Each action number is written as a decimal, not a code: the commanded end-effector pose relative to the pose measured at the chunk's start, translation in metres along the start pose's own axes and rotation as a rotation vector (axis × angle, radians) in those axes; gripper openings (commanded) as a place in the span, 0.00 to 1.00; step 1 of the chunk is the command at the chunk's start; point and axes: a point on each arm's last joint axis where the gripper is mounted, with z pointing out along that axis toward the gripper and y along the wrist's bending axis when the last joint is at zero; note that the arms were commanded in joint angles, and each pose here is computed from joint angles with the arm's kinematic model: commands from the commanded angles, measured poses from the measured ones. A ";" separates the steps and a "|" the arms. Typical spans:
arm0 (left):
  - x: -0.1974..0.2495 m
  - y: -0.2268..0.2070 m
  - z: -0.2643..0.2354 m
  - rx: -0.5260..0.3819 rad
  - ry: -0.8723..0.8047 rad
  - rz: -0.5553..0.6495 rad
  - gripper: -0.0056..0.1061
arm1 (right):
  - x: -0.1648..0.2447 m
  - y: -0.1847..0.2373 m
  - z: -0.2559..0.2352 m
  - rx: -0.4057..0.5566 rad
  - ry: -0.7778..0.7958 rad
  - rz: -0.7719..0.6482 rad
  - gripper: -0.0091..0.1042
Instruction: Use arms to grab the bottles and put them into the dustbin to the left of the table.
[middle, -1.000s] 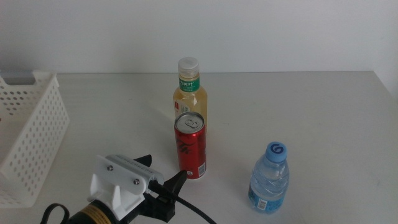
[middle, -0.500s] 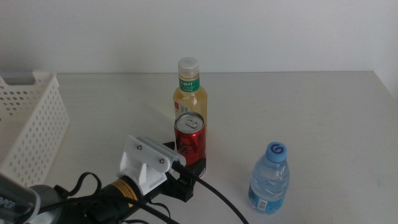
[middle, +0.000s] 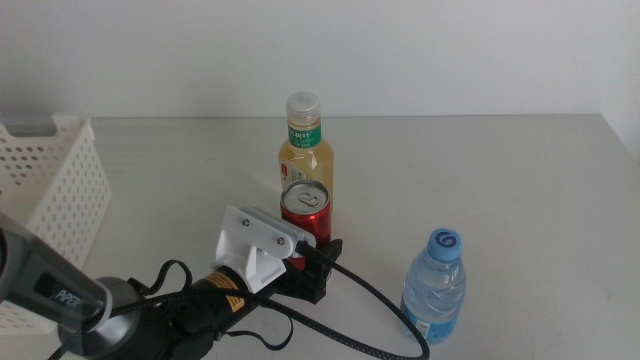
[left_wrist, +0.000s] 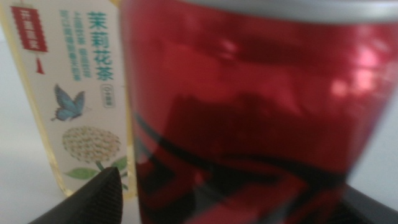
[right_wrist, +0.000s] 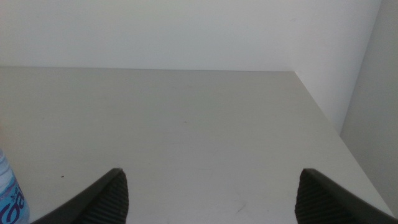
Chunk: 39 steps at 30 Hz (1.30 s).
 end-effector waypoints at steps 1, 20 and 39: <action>-0.030 0.000 0.003 0.006 -0.209 -0.019 0.87 | -0.011 0.000 -0.003 0.006 -0.111 -0.012 0.70; -0.078 -0.003 -0.016 -0.027 -0.068 0.052 0.30 | -0.011 0.000 -0.003 0.006 -0.111 -0.012 0.70; -0.182 0.010 -0.065 -0.224 0.236 0.054 0.30 | -0.010 0.000 -0.003 0.006 -0.098 -0.012 0.70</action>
